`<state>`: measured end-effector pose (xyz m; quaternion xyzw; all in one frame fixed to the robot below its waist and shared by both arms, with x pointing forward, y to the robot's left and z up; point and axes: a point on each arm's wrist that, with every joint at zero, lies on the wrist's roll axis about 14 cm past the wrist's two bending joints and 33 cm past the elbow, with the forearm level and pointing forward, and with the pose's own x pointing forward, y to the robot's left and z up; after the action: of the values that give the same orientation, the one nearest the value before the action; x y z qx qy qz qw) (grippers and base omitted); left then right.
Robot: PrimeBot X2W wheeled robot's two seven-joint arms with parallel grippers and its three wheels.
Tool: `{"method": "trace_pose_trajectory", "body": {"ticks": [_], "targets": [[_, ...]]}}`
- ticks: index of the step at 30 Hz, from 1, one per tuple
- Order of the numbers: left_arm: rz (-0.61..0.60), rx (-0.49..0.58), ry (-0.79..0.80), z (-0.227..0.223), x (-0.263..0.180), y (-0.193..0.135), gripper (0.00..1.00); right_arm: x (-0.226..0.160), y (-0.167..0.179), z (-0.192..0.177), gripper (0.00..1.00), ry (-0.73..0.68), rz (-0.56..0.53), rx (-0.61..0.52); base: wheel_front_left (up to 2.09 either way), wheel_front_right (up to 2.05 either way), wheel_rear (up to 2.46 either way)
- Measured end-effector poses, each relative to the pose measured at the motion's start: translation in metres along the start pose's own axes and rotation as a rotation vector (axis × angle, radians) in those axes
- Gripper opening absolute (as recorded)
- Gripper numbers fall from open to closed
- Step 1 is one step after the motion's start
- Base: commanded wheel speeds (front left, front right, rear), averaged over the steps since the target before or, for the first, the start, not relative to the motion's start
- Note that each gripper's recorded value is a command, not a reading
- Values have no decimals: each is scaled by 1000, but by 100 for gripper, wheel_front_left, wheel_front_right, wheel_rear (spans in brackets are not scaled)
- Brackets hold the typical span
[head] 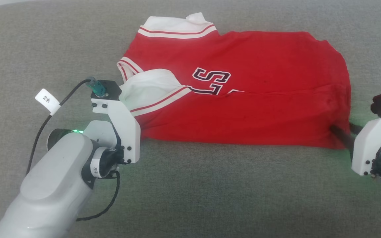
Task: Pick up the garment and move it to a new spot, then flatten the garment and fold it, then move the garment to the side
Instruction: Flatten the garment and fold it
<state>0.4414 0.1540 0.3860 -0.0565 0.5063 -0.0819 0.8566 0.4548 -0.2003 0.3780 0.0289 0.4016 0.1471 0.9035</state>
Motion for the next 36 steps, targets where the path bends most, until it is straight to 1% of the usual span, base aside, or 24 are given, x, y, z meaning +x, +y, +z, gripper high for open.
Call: {"method": "trace_pose_trajectory", "body": {"ticks": [8, 18, 23, 27, 34, 35, 36], "targets": [[7, 0, -18, 2, -11, 5, 0, -5, 6, 9, 0, 3, 15, -47, 0, 0, 0], [31, 22, -12, -5, -44, 9, 0, -36, 0, 17, 0, 31, 19, -127, 0, 0, 0], [39, 33, 17, -24, -61, 5, 0, -50, -2, 7, 0, 78, 25, -148, 0, 0, 0], [41, 32, 66, -50, -69, 1, 0, -59, -4, -10, 0, 131, 30, -140, 0, 0, 0], [35, -2, 145, -86, -65, -3, 0, -61, -4, -40, 0, 192, 40, -88, 0, 0, 0], [31, -10, 148, -88, -63, -4, 3, -59, -4, -43, 0, 195, 42, -75, 0, 0, 0], [31, -16, 149, -89, -61, -3, 20, -58, -4, -45, 0, 196, 40, -68, 0, 0, 0]]}}
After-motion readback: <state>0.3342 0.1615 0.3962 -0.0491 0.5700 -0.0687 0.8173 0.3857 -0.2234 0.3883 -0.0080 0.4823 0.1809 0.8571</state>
